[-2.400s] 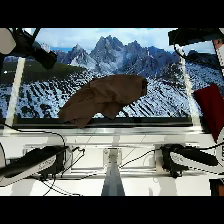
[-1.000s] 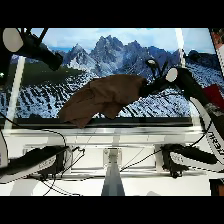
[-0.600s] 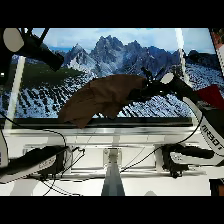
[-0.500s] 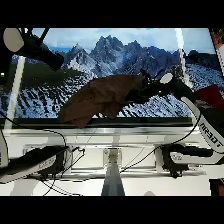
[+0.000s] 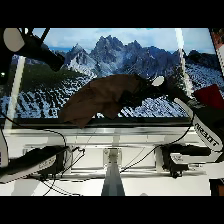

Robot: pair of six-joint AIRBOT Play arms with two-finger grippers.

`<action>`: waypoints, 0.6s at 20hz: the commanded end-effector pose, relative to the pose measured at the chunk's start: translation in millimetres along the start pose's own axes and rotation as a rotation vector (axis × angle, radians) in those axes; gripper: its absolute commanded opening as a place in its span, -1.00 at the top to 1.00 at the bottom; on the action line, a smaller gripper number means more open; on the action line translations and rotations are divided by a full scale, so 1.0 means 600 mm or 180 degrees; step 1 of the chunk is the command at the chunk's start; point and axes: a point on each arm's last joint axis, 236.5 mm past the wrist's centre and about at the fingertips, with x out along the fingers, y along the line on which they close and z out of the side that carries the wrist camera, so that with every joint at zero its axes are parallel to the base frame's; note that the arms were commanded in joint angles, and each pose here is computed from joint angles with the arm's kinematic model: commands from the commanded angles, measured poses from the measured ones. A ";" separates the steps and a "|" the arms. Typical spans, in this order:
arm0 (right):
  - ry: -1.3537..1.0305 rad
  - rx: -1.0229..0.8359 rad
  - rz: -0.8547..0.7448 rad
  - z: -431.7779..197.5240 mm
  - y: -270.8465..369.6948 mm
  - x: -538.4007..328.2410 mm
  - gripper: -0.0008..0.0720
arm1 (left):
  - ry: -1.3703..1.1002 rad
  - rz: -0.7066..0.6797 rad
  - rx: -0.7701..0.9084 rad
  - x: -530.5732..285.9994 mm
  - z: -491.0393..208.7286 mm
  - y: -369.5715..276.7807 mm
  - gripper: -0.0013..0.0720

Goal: Fold the clothes and pants, and hang the long-sleeved shirts on hangers.

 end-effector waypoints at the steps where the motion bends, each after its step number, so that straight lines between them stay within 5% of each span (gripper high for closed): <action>1: -0.0382 0.0213 -0.0036 0.047 -0.006 -0.003 -0.24 | -0.0032 -0.0071 -0.0013 0.000 0.004 -0.009 -0.93; 10: -0.0678 0.0902 0.0011 0.085 -0.016 -0.015 -0.20 | -0.0008 -0.0076 -0.0363 0.006 0.004 -0.009 -0.93; 12: -0.0733 0.0889 -0.0002 0.092 -0.018 -0.016 0.38 | 0.0058 -0.0088 -0.0584 0.020 0.002 -0.010 -0.93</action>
